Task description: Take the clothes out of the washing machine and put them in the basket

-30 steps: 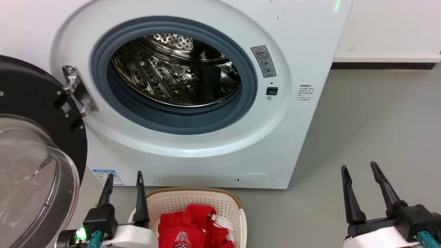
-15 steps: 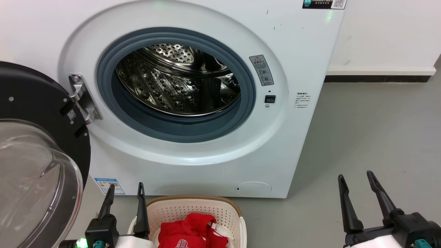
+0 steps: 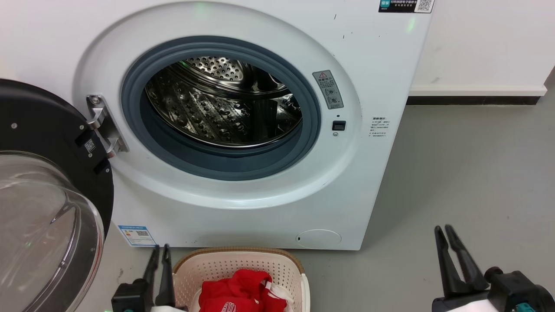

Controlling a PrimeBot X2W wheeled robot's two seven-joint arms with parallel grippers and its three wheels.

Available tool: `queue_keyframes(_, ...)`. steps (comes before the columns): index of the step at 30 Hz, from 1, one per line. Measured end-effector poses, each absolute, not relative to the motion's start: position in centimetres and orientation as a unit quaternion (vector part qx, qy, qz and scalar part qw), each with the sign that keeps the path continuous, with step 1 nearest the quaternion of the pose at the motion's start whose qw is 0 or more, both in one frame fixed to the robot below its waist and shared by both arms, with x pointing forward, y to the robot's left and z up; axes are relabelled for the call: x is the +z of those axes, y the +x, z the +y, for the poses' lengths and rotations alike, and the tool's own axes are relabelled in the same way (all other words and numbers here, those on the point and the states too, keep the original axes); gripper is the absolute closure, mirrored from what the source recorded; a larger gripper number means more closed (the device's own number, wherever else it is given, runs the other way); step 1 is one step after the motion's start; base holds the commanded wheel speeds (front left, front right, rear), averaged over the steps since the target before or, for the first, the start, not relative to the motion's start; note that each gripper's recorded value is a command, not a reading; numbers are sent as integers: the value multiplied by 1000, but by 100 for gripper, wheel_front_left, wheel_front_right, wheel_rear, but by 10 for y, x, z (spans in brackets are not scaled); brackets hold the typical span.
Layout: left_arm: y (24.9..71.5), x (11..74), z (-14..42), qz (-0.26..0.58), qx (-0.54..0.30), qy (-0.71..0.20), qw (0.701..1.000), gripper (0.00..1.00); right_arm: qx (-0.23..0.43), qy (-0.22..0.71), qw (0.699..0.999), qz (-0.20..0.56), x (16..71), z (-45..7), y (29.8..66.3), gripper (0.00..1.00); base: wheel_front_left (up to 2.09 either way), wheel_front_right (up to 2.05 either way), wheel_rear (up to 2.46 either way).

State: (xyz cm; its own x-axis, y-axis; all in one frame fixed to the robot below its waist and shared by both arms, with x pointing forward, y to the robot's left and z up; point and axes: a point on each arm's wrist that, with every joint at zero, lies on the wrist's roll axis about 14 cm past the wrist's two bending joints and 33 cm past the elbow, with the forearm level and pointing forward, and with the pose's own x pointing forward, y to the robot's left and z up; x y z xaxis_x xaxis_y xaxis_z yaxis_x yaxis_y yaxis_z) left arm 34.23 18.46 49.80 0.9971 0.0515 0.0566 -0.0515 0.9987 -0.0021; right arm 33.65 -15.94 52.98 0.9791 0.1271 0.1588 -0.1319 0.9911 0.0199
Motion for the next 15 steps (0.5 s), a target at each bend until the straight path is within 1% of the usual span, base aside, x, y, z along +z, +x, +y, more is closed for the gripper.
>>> queue_keyframes(4,338,482,187,2,31,-14,999,100,61,31,996,-61,520,-161,335,100,0,0,0)
queue_keyframes(5,338,477,191,14,39,-45,998,100,55,64,995,-55,517,-163,335,100,0,0,0)
queue_keyframes(15,343,475,195,26,52,-146,988,100,37,161,986,-35,510,-172,340,100,0,0,0)
